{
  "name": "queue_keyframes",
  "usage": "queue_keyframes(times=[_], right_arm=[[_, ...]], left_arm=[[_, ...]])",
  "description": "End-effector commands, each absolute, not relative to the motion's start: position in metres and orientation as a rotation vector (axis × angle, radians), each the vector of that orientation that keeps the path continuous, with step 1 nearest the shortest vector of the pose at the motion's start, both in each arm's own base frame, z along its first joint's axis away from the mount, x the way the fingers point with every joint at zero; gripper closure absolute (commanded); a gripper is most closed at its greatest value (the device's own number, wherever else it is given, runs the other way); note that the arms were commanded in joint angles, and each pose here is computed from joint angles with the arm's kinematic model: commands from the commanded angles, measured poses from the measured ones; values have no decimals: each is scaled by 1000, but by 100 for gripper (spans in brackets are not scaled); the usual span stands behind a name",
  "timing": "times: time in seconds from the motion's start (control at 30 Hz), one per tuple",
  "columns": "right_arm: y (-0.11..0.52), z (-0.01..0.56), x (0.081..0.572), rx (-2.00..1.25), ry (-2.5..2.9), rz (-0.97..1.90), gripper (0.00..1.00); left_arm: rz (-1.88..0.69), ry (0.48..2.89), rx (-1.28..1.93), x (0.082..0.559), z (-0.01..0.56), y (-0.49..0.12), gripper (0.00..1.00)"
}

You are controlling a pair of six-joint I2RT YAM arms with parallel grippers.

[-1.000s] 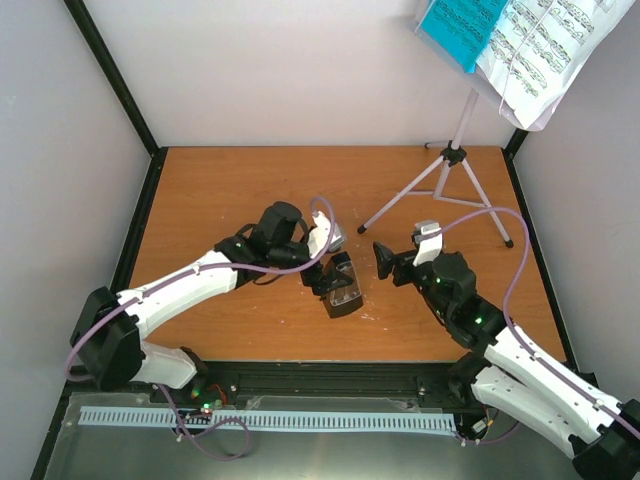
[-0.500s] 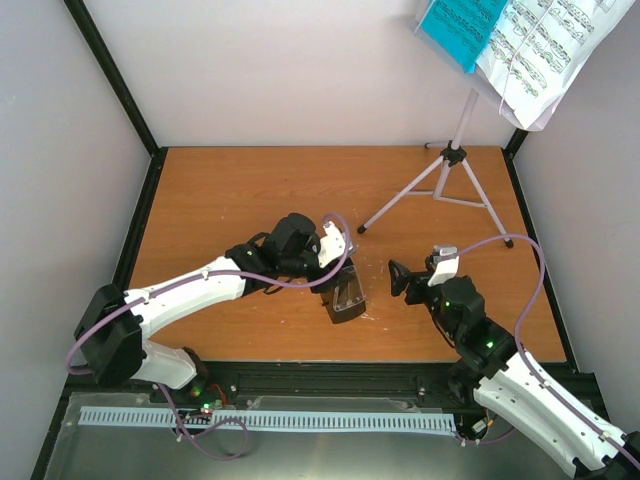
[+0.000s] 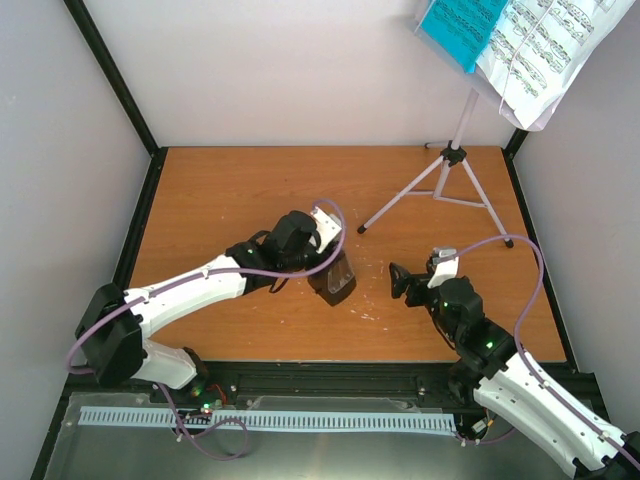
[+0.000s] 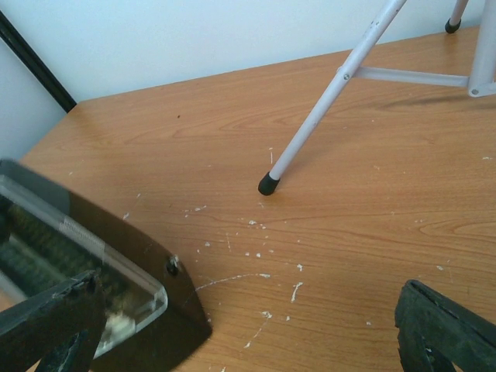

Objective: Pack up the instrument practice props

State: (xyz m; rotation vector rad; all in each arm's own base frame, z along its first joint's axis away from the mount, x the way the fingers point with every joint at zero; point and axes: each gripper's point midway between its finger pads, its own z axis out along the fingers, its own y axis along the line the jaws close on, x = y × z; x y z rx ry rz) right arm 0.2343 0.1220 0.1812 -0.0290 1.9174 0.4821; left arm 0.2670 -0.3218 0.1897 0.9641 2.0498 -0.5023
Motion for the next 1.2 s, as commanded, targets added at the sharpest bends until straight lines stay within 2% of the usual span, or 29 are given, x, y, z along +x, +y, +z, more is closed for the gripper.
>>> queue_keyframes(times=[0.0, 0.13, 0.37, 0.47, 0.67, 0.87, 1.03, 1.17], right_arm=[[126, 169, 234, -46, 1939, 502, 0], [133, 158, 234, -65, 1967, 529, 0], [144, 144, 234, -86, 1994, 575, 0], [145, 141, 233, -86, 1992, 589, 0], [142, 134, 231, -85, 2010, 566, 0], [153, 130, 229, -169, 1992, 602, 0], [182, 112, 220, -365, 2005, 616, 0], [207, 93, 219, -514, 2024, 519, 0]], left_arm=[[-334, 2160, 564, 313, 196, -281, 62], [-434, 2198, 451, 322, 195, -280, 58], [-631, 2242, 506, 304, 184, -303, 16], [-680, 2268, 520, 292, 176, -303, 8], [-887, 2311, 564, 258, 171, -317, 5], [-1121, 2227, 728, 223, 179, -349, 5], [-1101, 2152, 694, 230, 201, -336, 1], [-1098, 2095, 642, 247, 222, -316, 1]])
